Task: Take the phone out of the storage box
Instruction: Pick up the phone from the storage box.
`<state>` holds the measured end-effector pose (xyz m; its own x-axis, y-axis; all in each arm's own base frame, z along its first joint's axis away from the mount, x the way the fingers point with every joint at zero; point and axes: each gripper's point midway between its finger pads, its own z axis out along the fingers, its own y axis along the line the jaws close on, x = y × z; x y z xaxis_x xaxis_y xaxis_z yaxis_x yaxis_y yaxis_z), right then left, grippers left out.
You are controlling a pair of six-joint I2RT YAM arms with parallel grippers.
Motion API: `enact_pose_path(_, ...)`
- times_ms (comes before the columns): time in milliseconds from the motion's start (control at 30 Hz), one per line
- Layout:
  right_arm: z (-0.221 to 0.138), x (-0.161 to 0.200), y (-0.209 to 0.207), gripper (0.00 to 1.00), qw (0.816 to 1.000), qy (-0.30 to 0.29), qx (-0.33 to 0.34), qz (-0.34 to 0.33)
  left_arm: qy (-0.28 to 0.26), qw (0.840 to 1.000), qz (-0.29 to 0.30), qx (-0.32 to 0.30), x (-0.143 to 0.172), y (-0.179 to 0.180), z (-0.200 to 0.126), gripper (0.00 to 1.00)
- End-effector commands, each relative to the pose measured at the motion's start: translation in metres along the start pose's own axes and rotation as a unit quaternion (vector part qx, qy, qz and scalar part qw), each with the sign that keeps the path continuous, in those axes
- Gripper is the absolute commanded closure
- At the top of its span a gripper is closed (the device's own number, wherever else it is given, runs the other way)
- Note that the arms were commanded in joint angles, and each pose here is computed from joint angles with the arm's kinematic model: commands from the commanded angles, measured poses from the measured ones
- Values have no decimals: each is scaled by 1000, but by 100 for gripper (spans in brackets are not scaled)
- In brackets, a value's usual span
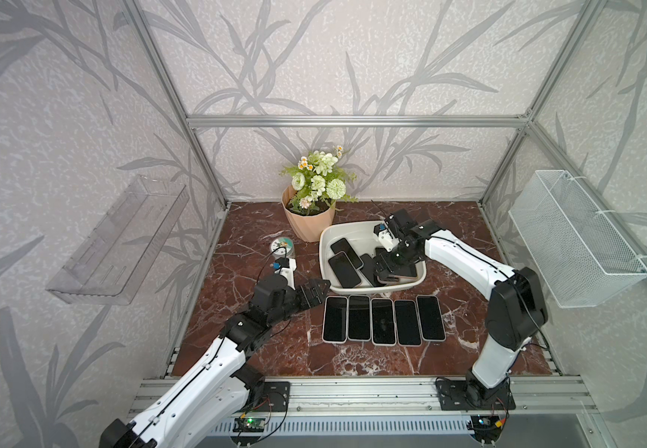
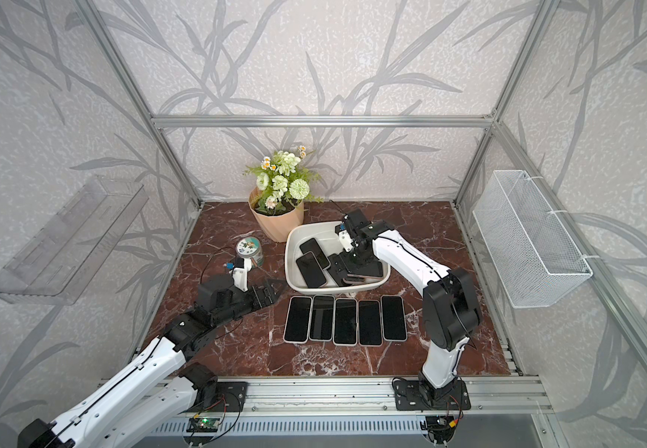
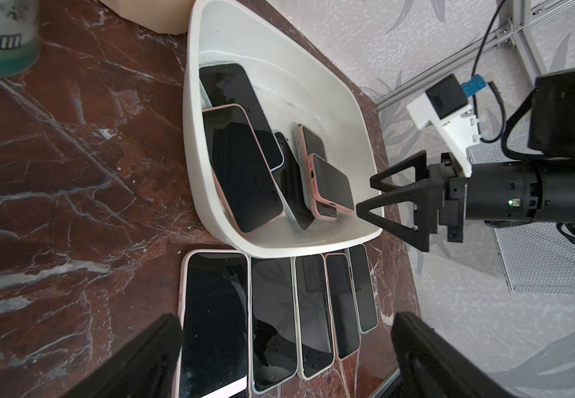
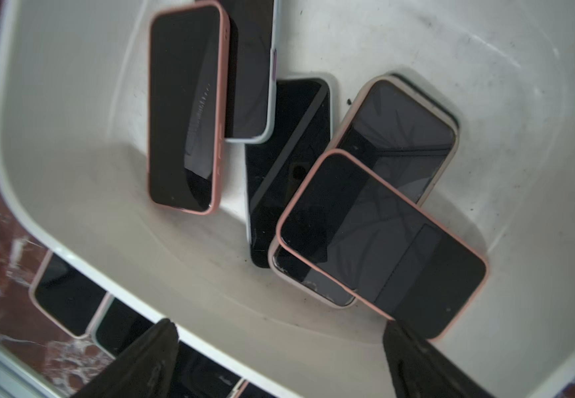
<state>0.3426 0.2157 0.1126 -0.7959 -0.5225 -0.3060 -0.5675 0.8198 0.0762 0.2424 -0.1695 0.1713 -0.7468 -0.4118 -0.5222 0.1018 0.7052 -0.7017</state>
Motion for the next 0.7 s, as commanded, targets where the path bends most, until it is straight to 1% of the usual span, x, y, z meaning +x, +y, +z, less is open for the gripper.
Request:
enact_pose_path(0, 9, 10, -18, 1, 993, 17, 51, -104, 12, 1000, 1, 3, 6, 5, 3, 0)
enact_pose_path(67, 14, 8, -22, 2, 990, 12, 46, -129, 15, 1000, 1, 3, 7, 6, 5, 0)
enact_pose_path(100, 18, 7, -21, 1, 988, 12, 39, -151, 17, 1000, 1, 5, 7, 5, 6, 0)
enact_pose_path(167, 24, 2, -25, 1, 983, 12, 45, -176, 20, 1000, 2, 6, 7, 5, 8, 0)
enact_pose_path(200, 26, -2, -29, 1, 982, 11, 51, -180, 23, 1000, 3, 6, 7, 5, 9, 0)
enact_pose_path(267, 29, -8, -31, 1, 981, 15, 39, -188, 25, 1000, 4, 6, 8, 6, 10, 0)
enact_pose_path(367, 41, -7, -35, 1, 975, 40, 30, -218, 27, 1000, 6, 5, 8, 8, 12, 0)
enact_pose_path(433, 49, -5, -45, 1, 969, 57, 41, -236, 29, 1000, 6, 2, 9, 10, 12, 0)
enact_pose_path(500, 55, -6, -54, 1, 968, 62, 47, -237, 28, 1000, 5, 2, 9, 12, 13, 0)
enact_pose_path(667, 61, -11, -73, 1, 972, 54, 48, -221, 32, 999, -1, 2, 10, 17, 17, 0)
